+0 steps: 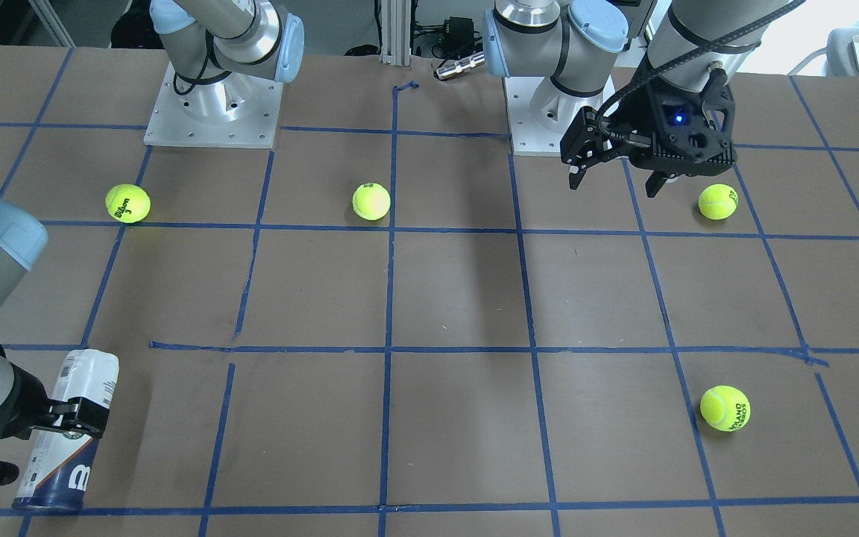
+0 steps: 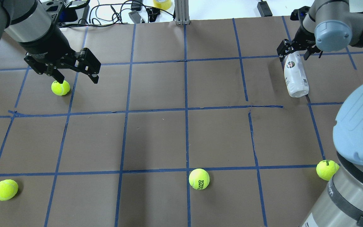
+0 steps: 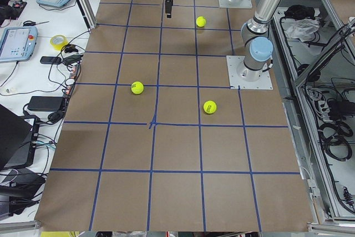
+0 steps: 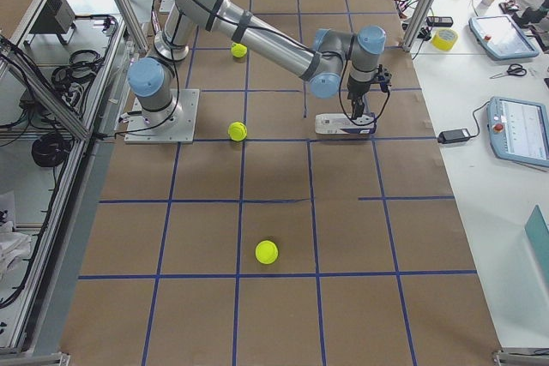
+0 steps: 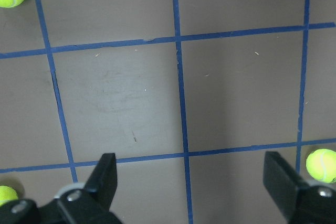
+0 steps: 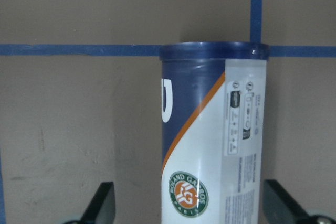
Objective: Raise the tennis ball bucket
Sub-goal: 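Close the right gripper on the can's top and lift it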
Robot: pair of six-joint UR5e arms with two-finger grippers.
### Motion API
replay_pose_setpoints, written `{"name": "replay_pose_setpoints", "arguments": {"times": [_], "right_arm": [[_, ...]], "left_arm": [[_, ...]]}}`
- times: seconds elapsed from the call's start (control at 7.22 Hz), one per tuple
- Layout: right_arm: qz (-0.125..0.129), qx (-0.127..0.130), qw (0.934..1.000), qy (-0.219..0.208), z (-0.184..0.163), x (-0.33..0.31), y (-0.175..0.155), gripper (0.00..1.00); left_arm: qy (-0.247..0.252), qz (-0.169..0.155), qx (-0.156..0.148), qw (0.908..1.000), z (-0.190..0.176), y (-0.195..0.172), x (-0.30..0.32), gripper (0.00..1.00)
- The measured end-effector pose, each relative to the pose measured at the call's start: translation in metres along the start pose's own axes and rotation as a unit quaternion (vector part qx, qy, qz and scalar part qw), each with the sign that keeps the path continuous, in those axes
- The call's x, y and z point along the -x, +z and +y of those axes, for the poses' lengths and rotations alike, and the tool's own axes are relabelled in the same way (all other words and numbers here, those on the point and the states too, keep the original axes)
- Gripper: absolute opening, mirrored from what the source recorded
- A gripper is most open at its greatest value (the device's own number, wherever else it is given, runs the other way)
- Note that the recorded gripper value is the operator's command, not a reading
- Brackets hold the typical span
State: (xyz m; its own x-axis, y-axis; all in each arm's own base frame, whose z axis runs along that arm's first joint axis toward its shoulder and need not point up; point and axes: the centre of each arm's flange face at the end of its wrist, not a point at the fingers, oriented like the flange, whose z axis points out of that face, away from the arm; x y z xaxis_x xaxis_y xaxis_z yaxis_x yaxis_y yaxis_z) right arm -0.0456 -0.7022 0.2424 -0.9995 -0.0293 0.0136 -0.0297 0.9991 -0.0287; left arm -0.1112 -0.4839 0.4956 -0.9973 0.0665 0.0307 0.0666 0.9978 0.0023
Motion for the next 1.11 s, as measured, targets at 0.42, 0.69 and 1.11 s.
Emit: {"name": "replay_pose_setpoints", "arguments": {"times": [0.42, 0.69, 1.11], "right_arm": [[0.003, 0.011, 0.9999, -0.013, -0.002, -0.003, 0.018, 1.00], [0.001, 0.020, 0.9997, -0.012, 0.000, -0.004, 0.027, 1.00], [-0.002, 0.032, 0.9994, -0.011, 0.003, -0.006, 0.041, 1.00]], "left_arm": [[0.000, 0.000, -0.001, 1.0000, 0.000, 0.000, 0.000, 1.00], [0.000, 0.000, -0.001, 1.0000, 0.000, 0.000, 0.000, 1.00], [-0.001, 0.000, -0.002, 1.0000, 0.000, -0.001, 0.001, 1.00]]}}
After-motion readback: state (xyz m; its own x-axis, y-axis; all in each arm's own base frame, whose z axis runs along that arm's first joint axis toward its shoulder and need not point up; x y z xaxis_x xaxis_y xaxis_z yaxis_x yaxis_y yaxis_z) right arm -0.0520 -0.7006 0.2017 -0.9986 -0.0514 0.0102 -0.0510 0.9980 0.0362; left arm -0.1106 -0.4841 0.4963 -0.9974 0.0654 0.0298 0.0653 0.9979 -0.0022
